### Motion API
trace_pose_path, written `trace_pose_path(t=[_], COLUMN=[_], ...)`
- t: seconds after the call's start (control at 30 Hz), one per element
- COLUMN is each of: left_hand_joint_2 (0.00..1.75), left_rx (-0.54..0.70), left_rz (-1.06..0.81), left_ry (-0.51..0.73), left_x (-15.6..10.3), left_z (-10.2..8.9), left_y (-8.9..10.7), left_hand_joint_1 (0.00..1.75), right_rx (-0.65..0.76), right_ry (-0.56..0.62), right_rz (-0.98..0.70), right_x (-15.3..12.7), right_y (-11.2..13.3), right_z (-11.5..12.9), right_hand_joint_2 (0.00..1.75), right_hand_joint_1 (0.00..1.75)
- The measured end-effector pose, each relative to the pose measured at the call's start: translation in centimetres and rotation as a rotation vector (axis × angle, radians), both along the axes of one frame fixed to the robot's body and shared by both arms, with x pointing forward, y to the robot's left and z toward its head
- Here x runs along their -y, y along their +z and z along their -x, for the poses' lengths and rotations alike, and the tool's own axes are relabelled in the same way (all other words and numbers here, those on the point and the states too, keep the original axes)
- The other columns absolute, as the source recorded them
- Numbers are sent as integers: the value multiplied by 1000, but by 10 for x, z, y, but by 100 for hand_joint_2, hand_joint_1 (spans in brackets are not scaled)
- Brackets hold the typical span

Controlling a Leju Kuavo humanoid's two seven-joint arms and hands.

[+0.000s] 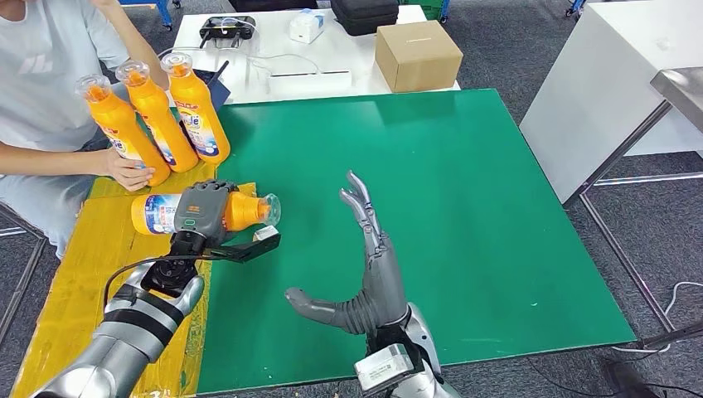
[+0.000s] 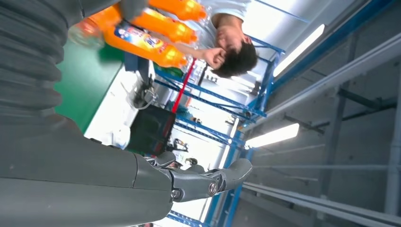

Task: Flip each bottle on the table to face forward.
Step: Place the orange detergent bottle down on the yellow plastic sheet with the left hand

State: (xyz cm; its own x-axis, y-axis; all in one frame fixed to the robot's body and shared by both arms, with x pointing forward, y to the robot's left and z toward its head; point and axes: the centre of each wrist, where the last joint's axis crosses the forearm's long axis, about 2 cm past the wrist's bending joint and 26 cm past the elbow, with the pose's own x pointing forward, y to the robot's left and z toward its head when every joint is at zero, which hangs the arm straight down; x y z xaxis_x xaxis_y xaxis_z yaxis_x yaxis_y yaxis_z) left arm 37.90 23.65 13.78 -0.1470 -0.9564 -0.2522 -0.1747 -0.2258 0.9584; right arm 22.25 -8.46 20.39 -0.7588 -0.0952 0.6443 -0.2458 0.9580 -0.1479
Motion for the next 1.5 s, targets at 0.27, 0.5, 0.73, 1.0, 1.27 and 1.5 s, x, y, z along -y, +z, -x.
trace_pose_path(t=[0.27, 0.5, 0.73, 1.0, 1.27, 1.5], left_hand_joint_2=[175, 175, 175, 175, 175, 175], left_rx=[-94, -141, -110, -115, -62, -99], left_rz=[-114, -169, -156, -166, -128, -3], left_ry=[154, 268, 336, 347, 326, 221], left_x=[7, -7, -28, -33, -35, -27], left_z=[-3, -6, -4, -4, -3, 3], left_y=[-28, -41, -52, -54, -54, -58], left_hand_joint_1=[175, 0, 0, 0, 0, 0], right_rx=[26, 17, 16, 16, 6, 6], right_ry=[-17, -17, -12, -10, -9, -16], right_rz=[5, 10, 16, 16, 22, 26], right_x=[2, 1, 0, -1, -2, -2], right_y=[8, 10, 10, 11, 9, 9], right_z=[1, 0, -2, -3, -3, -3], right_hand_joint_2=[175, 175, 175, 175, 175, 175], right_hand_joint_1=[0, 0, 0, 0, 0, 0])
